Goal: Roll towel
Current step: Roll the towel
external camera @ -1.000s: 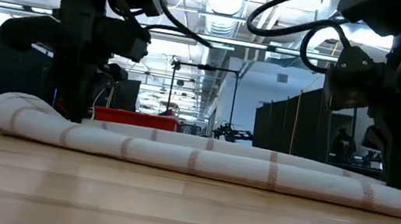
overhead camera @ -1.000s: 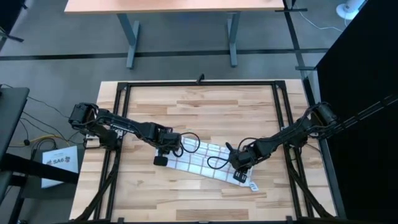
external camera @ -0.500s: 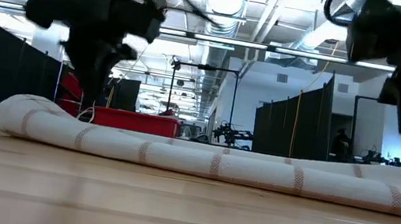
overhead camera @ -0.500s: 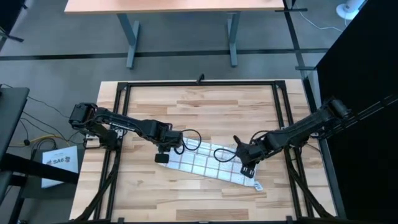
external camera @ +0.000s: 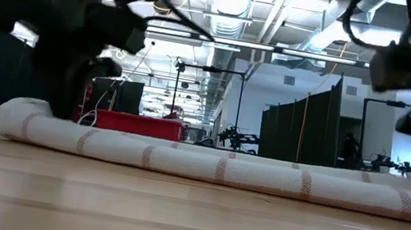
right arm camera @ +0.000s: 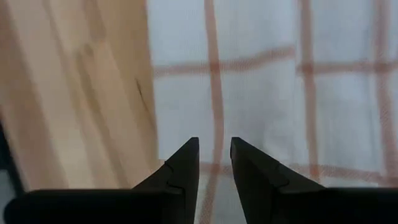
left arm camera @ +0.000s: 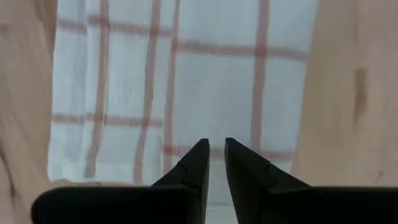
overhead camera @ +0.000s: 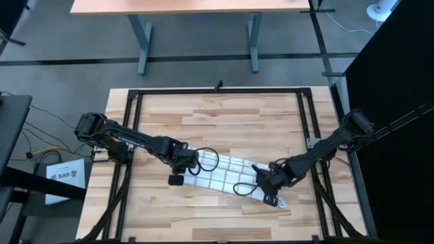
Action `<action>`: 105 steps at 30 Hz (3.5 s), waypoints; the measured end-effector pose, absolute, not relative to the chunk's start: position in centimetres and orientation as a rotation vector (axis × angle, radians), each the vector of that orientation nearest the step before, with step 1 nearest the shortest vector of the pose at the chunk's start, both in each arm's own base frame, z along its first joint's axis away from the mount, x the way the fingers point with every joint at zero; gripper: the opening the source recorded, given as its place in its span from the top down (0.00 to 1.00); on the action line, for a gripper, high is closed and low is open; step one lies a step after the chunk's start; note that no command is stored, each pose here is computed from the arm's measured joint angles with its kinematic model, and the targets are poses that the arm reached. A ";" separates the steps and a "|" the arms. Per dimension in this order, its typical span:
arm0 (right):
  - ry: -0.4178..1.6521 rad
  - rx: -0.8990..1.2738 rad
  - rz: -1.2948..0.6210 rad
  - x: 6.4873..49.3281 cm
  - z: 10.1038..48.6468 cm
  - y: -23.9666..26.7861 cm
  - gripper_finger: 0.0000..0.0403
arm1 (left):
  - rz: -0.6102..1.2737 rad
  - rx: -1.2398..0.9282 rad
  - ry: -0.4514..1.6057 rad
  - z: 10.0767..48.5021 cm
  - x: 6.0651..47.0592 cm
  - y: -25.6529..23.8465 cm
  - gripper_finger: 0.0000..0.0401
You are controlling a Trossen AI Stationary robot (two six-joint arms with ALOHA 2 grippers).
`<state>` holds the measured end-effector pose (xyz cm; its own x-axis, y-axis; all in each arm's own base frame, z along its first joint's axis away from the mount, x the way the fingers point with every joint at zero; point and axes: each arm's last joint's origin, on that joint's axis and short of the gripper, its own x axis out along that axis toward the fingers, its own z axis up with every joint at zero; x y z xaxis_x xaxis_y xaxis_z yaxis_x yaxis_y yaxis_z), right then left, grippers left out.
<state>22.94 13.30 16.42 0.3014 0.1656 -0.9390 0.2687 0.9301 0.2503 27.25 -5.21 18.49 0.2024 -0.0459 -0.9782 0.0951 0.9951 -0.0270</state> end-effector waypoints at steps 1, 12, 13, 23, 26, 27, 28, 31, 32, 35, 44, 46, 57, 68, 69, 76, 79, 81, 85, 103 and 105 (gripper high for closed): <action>1.285 0.383 -0.077 22.8 16.0 13.4 0.80 | -0.098 0.044 1.379 18.1 27.0 -5.2 0.91; 1.342 0.355 -0.126 19.5 14.4 14.6 0.80 | -0.053 -0.002 1.410 14.8 24.9 -4.8 0.91; 1.330 0.364 -0.126 19.5 14.8 14.6 0.80 | -0.047 -0.009 1.410 15.0 24.8 -4.8 0.91; 1.050 0.395 0.026 21.5 19.1 15.8 0.80 | -0.048 -0.052 1.085 22.6 26.6 -6.4 0.91; 1.119 0.347 -0.022 21.6 17.8 15.6 0.80 | -0.066 -0.021 1.135 21.4 26.4 -7.2 0.91; 1.149 0.331 -0.046 21.6 17.2 15.5 0.80 | -0.063 -0.009 1.174 20.4 26.4 -7.4 0.91; 1.176 0.317 -0.070 21.6 16.7 15.4 0.80 | -0.057 0.002 1.213 19.3 26.3 -7.6 0.91; 1.239 0.291 -0.125 21.4 15.8 15.2 0.80 | -0.018 0.011 1.284 17.0 26.3 -7.6 0.91; 1.252 0.279 -0.131 21.3 15.5 15.2 0.80 | -0.005 0.008 1.307 16.3 26.3 -7.6 0.91; 1.277 0.248 -0.137 21.2 15.2 15.1 0.80 | 0.037 -0.018 1.347 15.2 26.4 -7.8 0.91; 1.329 0.136 -0.100 19.9 13.6 14.1 0.80 | 0.122 -0.209 1.212 15.5 26.4 -11.3 0.91; 1.335 0.114 -0.077 19.8 13.5 13.7 0.80 | 0.121 -0.244 1.186 15.6 26.2 -12.2 0.91; 1.324 0.047 -0.026 19.7 15.1 10.1 0.80 | 0.095 -0.289 1.115 15.9 26.3 -13.6 0.91; 1.107 0.242 0.174 19.0 23.6 14.8 0.80 | 0.030 0.123 1.122 25.4 27.8 -15.3 0.92; 1.099 0.225 0.180 19.0 24.3 15.7 0.80 | 0.026 0.184 1.115 26.2 27.8 -15.7 0.93; 1.230 0.119 0.049 20.7 23.6 18.3 0.78 | 0.055 0.228 1.139 26.4 27.7 -16.3 0.95; 1.276 0.115 -0.007 21.4 22.2 18.3 0.71 | 0.090 0.158 1.162 25.4 27.6 -16.0 0.90; 1.301 0.097 -0.025 21.7 21.2 18.3 0.65 | 0.112 0.133 1.168 24.7 27.6 -15.8 0.85; 1.334 0.048 -0.045 22.1 19.8 18.6 0.51 | 0.092 0.089 1.180 23.4 27.7 -15.6 0.72; 1.377 0.019 -0.139 23.3 17.5 17.3 0.44 | 0.071 0.170 1.374 15.3 28.9 -17.6 0.61; 1.368 0.027 -0.123 23.3 17.4 17.5 0.44 | 0.080 0.166 1.377 15.2 28.9 -17.6 0.61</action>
<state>23.25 17.51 17.39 0.1955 -0.0724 -0.9780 0.1037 0.9932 -0.0528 28.86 -17.62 15.21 0.1927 0.1542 -0.9691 0.0404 0.9855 0.1648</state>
